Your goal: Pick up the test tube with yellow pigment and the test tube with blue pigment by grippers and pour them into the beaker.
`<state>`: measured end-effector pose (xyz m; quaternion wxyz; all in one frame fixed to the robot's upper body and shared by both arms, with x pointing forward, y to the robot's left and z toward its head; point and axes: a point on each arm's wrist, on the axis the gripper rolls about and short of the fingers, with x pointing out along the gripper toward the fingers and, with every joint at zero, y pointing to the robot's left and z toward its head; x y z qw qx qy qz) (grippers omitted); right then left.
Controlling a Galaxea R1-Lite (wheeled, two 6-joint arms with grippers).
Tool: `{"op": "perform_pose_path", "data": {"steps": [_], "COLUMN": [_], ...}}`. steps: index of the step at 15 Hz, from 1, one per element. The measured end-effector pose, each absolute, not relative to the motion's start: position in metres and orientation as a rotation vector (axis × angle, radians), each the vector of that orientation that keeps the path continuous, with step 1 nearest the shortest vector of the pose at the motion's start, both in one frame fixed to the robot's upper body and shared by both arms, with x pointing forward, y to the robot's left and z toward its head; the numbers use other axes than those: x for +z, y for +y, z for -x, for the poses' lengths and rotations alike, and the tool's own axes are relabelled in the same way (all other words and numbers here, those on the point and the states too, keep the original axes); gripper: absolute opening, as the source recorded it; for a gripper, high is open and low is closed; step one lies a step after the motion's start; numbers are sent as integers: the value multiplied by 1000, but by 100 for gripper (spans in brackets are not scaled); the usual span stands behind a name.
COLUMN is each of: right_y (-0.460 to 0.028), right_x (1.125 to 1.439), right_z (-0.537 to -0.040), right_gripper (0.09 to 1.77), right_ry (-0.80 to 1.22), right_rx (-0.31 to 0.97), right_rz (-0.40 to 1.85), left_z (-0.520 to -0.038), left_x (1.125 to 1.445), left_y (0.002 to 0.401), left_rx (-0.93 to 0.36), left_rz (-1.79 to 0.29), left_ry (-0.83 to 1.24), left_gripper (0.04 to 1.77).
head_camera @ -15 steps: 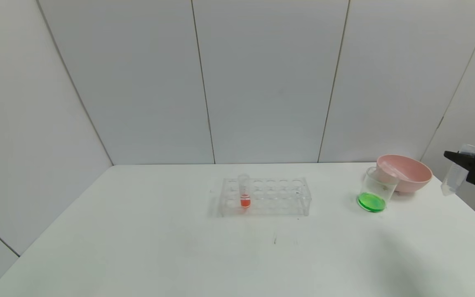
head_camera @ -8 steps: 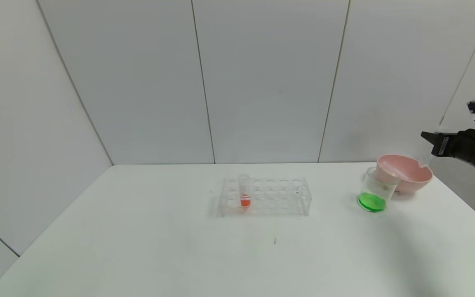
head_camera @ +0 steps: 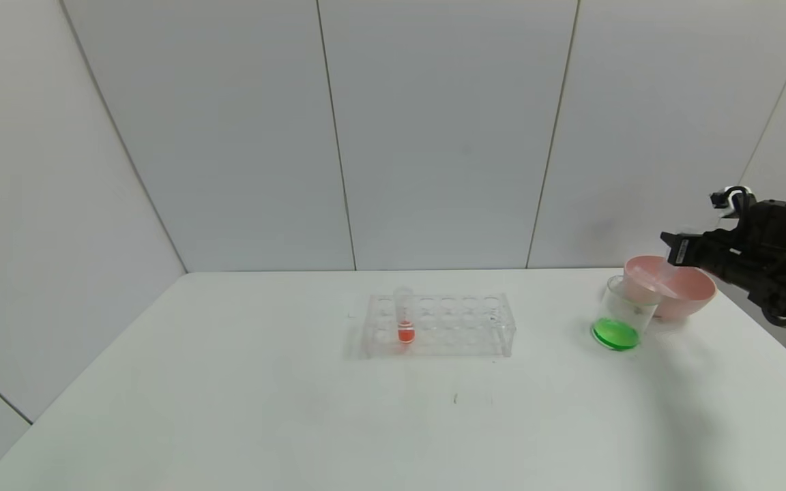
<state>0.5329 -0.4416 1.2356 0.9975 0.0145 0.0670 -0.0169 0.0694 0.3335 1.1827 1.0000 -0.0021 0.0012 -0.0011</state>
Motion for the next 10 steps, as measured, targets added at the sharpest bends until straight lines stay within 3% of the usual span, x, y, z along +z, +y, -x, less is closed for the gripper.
{"op": "perform_pose_path", "data": {"steps": [1, 5, 10], "right_y": [-442, -443, -428], "right_x": [1233, 1231, 1232], "right_z": [-536, -541, -546], "right_gripper": [56, 103, 135], "right_ry": [136, 131, 127], "right_rx": [-34, -34, -26], "right_rz": [-28, -26, -21], "left_z": [-69, -69, -69], "left_x": [1183, 1183, 1183], "left_y": [334, 334, 334], "left_rx": [-2, -2, -2], "left_rz": [4, 4, 4], "left_ry": [2, 2, 2], "left_gripper": [176, 176, 176]}}
